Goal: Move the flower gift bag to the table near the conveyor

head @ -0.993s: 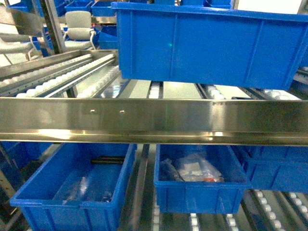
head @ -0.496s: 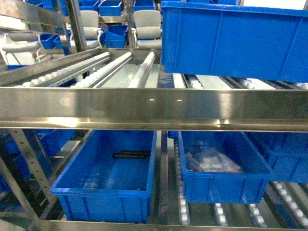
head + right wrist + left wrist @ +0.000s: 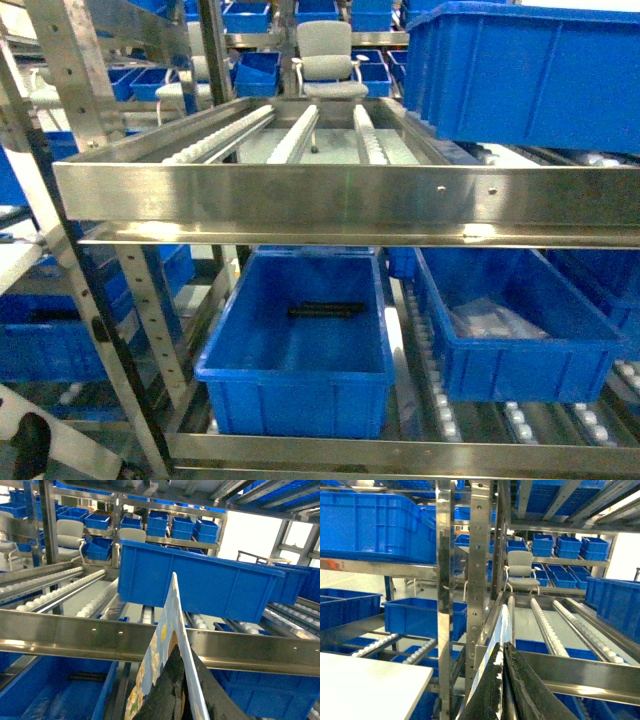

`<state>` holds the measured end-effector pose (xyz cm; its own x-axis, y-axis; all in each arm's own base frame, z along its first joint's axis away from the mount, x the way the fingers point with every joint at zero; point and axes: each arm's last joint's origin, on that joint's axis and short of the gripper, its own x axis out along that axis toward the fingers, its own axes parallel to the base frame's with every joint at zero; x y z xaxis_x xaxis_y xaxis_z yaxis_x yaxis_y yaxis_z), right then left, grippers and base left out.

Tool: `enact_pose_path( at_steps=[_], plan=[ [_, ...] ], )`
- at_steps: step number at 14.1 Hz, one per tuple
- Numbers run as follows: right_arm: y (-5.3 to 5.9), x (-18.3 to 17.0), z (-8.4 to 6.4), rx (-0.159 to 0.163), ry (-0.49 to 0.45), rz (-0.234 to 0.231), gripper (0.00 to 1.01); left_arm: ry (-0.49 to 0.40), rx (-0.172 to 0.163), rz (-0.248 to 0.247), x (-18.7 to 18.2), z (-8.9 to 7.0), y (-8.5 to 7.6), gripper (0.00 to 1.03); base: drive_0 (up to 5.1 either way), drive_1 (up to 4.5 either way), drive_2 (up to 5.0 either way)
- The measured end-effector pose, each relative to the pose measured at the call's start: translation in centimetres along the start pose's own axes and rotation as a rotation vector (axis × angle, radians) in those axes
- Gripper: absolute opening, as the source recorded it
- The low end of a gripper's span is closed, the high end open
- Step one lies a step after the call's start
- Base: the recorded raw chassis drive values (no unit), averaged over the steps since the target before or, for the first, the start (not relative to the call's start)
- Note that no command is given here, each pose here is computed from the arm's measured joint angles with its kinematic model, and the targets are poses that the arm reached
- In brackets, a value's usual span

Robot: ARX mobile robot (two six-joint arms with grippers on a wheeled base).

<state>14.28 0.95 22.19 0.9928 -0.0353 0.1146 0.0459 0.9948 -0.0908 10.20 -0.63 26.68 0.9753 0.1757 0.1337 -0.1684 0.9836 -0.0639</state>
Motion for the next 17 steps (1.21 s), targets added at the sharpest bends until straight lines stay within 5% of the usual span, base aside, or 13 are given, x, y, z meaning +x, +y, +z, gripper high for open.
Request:
enact_pose_path(
  at_steps=[17],
  plan=[
    [0.00,0.00,0.03,0.000,-0.003,0.000,0.02,0.002,0.001,0.000,0.00,-0.02,0.00,0.02,-4.9,1.38,3.3]
  ],
)
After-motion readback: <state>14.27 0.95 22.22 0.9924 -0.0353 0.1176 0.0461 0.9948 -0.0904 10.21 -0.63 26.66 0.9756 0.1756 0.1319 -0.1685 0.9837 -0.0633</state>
